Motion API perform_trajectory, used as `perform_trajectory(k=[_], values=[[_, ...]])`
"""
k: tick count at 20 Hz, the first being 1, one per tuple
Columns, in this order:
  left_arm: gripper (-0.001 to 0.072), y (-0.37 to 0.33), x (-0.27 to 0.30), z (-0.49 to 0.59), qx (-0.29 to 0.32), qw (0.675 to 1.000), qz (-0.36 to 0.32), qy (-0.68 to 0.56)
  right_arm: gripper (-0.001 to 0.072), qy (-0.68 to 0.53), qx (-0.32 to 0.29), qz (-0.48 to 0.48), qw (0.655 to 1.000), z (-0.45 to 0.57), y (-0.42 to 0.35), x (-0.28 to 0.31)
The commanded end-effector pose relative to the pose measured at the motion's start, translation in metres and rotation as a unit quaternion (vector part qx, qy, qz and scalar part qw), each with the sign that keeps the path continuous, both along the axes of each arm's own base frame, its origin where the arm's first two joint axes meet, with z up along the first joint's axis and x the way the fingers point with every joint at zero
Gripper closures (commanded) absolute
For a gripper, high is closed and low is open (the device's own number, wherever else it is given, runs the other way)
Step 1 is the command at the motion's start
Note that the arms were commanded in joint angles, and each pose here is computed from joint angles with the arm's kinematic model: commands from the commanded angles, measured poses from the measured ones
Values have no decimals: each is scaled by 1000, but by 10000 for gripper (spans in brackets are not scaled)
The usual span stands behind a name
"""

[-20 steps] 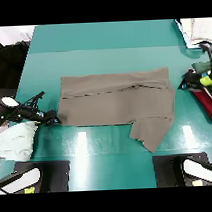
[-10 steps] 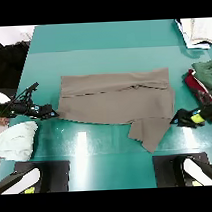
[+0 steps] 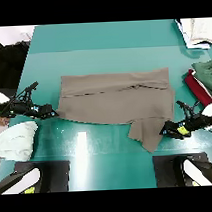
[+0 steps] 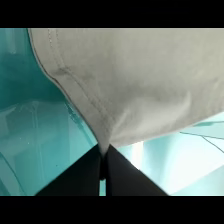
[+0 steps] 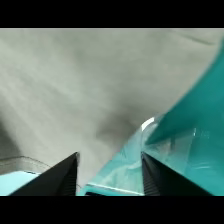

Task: Fold the shirts.

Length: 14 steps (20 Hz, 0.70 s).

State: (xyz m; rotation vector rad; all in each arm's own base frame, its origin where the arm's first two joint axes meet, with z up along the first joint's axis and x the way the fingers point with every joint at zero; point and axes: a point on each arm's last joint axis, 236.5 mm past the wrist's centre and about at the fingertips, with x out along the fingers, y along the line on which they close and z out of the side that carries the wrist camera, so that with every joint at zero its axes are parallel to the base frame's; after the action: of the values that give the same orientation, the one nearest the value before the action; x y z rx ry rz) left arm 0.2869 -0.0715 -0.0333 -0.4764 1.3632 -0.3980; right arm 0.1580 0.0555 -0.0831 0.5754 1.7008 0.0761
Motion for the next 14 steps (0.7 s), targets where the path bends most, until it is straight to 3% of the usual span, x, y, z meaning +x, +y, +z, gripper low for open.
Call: perform_trajectory(k=[1, 4, 6, 8, 11, 14], values=[[682, 0, 1, 0, 1, 1000, 0, -1, 418, -18, -12, 2, 1000, -5, 6, 8], [682, 0, 1, 0, 1, 1000, 0, -2, 427, -32, -19, 1, 999, -7, 8, 15], [682, 0, 0, 0, 1, 1000, 0, -1, 635, -35, -21, 0, 999, -7, 6, 16], [683, 0, 0, 0, 0, 1000, -1, 0, 691, -36, -24, 1, 999, -7, 5, 16], [685, 0, -7, 1, 1, 1000, -11, 8, 693, -27, -20, 17, 999, 3, 5, 14], [685, 11, -24, 14, 42, 999, -20, 2, 693, -14, -29, 51, 998, 32, -2, 13]])
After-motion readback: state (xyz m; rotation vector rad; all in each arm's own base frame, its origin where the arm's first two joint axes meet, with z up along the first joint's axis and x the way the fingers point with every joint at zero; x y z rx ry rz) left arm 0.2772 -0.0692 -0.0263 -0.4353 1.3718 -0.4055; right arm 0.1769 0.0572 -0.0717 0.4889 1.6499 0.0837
